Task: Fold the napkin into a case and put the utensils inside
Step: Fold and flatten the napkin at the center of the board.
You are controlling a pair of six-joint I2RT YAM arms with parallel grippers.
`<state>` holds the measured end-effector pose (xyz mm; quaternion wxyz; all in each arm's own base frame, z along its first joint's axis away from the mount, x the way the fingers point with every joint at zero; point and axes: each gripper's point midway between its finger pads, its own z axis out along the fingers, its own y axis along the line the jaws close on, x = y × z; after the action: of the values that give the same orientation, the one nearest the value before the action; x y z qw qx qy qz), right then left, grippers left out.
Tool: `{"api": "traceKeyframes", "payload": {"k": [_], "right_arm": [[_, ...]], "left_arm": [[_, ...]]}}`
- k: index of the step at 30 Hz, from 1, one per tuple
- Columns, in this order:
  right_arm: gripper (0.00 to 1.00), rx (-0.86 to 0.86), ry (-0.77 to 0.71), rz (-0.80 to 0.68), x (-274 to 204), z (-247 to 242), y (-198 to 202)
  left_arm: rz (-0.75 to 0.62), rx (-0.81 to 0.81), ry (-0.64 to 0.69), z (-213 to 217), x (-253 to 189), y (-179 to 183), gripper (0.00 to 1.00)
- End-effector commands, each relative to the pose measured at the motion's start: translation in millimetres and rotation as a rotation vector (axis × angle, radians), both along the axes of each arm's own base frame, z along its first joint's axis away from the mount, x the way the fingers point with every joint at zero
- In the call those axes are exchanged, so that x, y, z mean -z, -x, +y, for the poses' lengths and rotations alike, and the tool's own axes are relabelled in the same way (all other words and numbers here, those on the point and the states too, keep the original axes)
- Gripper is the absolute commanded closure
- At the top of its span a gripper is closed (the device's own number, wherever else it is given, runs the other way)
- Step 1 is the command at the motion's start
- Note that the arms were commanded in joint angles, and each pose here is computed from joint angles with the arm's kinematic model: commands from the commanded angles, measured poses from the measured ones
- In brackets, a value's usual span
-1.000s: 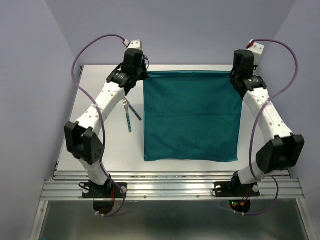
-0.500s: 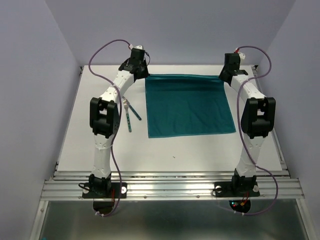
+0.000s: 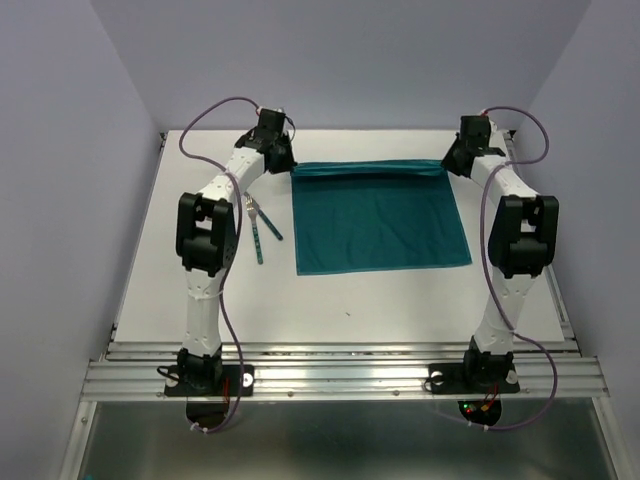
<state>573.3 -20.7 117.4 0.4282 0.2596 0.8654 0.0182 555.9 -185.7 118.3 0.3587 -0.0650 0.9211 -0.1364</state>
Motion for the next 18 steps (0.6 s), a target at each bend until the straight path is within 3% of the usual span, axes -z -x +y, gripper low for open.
{"api": "traceKeyframes", "payload": {"k": [1,7,13,18], "right_arm": [[0.99,0.061,-0.057,-0.042,-28.1,-16.4,32.6],[0.99,0.08,-0.051,-0.003,-25.4,-16.1,92.2],[0.99,0.099,-0.03,0.061,-4.1,-18.1,145.4],[0.99,0.087,-0.047,0.08,4.9,-12.5,178.5]], "left_arm": [[-0.032,0.0,0.052,4.3,-40.9,33.6,1.0],[-0.015,0.013,0.069,-1.8,-43.3,86.6,1.0],[0.048,0.052,0.072,-11.7,-10.0,150.2,1.0],[0.07,0.059,0.068,-21.7,5.4,181.6,1.0]]}}
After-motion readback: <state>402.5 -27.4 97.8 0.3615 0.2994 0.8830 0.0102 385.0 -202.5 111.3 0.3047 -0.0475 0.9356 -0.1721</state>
